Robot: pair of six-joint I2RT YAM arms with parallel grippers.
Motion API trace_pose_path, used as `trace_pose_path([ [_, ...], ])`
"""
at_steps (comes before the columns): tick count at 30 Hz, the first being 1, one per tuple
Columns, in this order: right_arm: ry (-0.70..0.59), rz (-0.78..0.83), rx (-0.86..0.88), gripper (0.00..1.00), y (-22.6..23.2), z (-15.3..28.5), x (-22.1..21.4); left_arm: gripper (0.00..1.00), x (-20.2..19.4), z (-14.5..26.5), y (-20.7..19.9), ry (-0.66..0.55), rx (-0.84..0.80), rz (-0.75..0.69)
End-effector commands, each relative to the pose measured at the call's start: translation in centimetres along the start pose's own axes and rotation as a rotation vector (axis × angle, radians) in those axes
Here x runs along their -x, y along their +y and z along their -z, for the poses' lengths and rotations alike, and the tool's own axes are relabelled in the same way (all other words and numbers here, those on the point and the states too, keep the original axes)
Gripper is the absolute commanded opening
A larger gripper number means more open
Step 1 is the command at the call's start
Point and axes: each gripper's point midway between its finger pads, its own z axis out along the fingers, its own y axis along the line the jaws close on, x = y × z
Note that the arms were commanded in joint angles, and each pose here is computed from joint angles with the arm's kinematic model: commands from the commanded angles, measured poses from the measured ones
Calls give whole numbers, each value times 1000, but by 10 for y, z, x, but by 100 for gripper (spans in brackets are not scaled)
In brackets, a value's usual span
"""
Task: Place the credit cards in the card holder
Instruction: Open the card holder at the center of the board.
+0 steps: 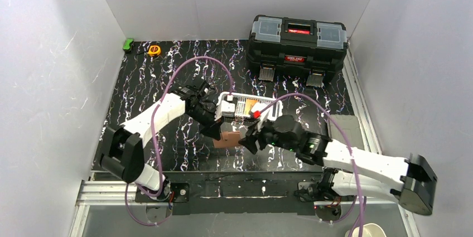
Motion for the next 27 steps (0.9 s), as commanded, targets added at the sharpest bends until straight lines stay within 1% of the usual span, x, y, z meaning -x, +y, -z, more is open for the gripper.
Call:
trace_pose_path([
  [1, -104, 32, 131, 77, 3, 36, 44, 0, 25, 36, -21, -21, 69, -150],
  [3, -116, 37, 200, 86, 6, 49, 53, 0, 30, 45, -27, -19, 88, -197],
  [5, -124, 49, 261, 93, 12, 56, 61, 0, 37, 54, -35, -21, 105, -251],
  [9, -105, 91, 383, 98, 30, 61, 83, 0, 46, 58, -54, -6, 118, -361],
  [11, -88, 95, 426, 98, 37, 61, 94, 0, 49, 58, -61, 4, 117, -390],
  [14, -58, 85, 470, 98, 45, 61, 106, 0, 55, 58, -68, 5, 117, -397],
  [16, -10, 100, 470, 98, 43, 56, 104, 0, 61, 59, -70, -2, 124, -402],
  [21, 49, 89, 523, 98, 55, 55, 98, 0, 67, 64, -70, -10, 161, -434],
  [27, 141, 71, 481, 96, 55, 38, 82, 0, 75, 69, -69, -26, 202, -454],
])
